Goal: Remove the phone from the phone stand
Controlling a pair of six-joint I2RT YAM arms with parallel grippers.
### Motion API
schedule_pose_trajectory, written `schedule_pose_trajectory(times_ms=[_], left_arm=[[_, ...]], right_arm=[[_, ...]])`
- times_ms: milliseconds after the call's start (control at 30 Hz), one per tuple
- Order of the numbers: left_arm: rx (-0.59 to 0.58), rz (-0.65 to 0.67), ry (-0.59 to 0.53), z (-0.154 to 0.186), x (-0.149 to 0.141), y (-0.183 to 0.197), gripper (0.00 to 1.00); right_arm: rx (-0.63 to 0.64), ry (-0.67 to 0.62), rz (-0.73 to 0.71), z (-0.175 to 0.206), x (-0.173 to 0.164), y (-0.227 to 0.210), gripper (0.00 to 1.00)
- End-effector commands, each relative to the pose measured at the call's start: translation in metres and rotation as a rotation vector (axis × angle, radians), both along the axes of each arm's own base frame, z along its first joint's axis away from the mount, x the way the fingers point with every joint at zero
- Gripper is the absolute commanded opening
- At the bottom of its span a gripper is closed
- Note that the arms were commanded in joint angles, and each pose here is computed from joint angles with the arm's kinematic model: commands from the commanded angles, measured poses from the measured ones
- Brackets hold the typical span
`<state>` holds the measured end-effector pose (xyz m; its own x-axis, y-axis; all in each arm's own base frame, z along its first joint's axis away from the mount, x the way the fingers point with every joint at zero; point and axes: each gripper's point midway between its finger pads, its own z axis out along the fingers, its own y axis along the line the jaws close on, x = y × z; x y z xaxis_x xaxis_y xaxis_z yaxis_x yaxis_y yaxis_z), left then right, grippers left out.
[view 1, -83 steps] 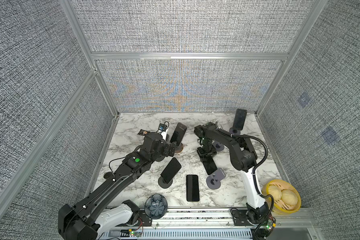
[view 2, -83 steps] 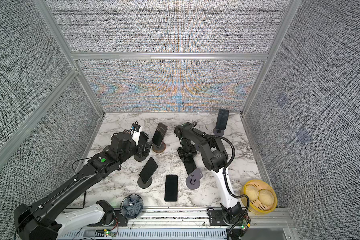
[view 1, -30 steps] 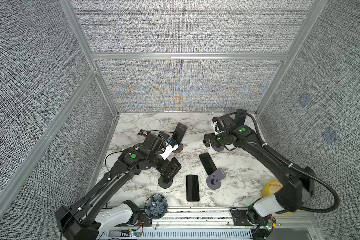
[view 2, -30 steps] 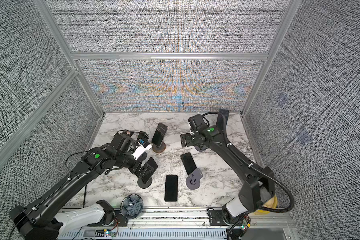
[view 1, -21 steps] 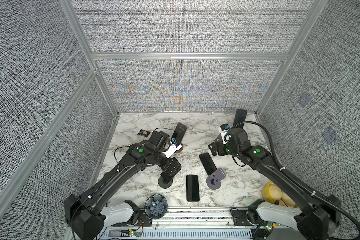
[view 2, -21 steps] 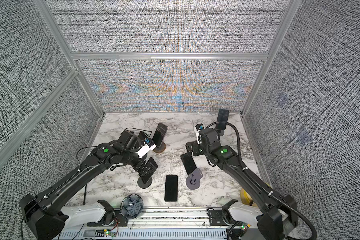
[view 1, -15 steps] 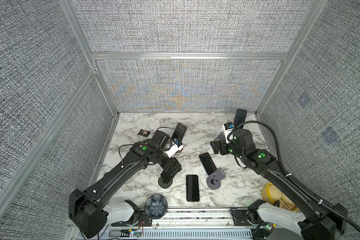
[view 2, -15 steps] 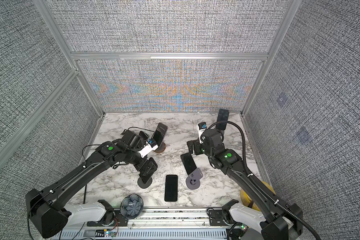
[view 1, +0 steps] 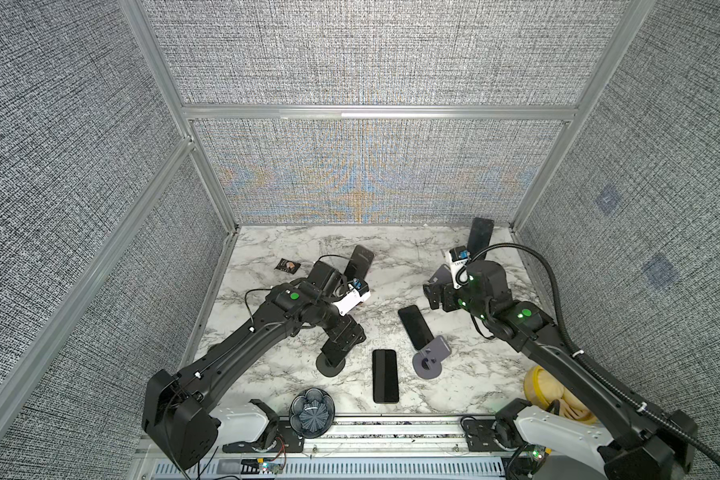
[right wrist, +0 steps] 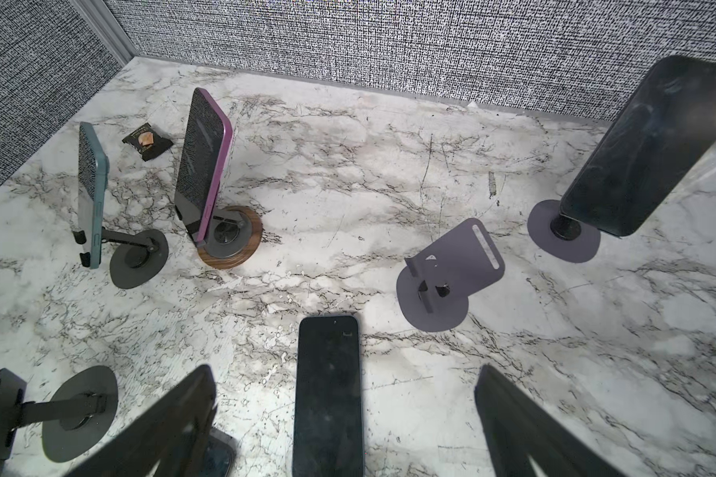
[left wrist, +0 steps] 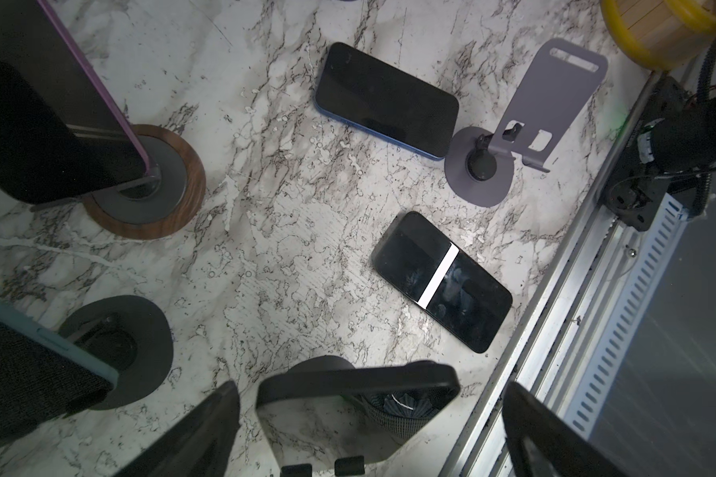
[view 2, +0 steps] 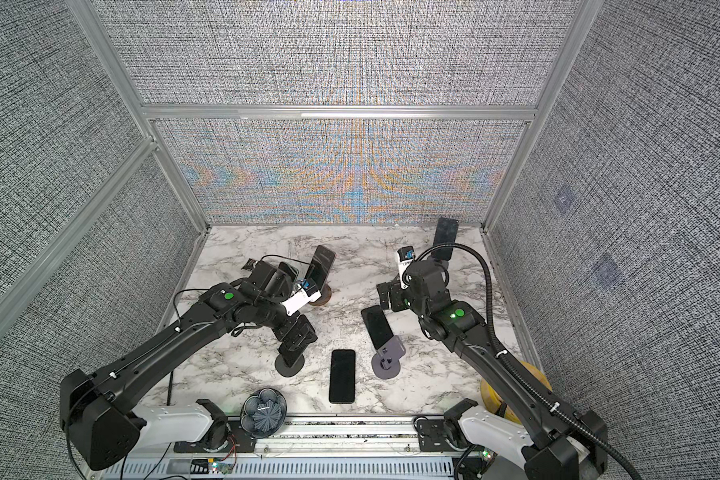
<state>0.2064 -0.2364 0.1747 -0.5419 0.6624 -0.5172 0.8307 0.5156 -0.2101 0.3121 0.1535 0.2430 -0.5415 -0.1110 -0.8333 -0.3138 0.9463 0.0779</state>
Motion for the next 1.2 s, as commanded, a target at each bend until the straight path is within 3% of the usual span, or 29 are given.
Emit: schedule_pose_trajectory(times_ms=[0, 267, 767, 1167], left_arm=[[-0.009, -0.023, -0.012, -0.002, 0.0, -0.003, 0.99], [0.073, -0.027, -0.017, -0.019, 0.005, 0.005, 0.99], [0.114, -0.042, -0.046, -0.033, 0.003, 0.006, 0.95], [0.153, -0.055, -0.078, -0.042, 0.004, 0.008, 0.83]], right_arm=[[-0.007, -0.015, -0.002, 0.002, 0.0, -0.001, 0.99], [-0.01, -0.011, -0.007, 0.0, 0.002, -0.002, 0.99], [-0.048, -0.008, -0.06, -0.006, 0.004, -0.012, 0.99], [-0.052, -0.006, -0.075, -0.01, 0.005, -0.015, 0.99]])
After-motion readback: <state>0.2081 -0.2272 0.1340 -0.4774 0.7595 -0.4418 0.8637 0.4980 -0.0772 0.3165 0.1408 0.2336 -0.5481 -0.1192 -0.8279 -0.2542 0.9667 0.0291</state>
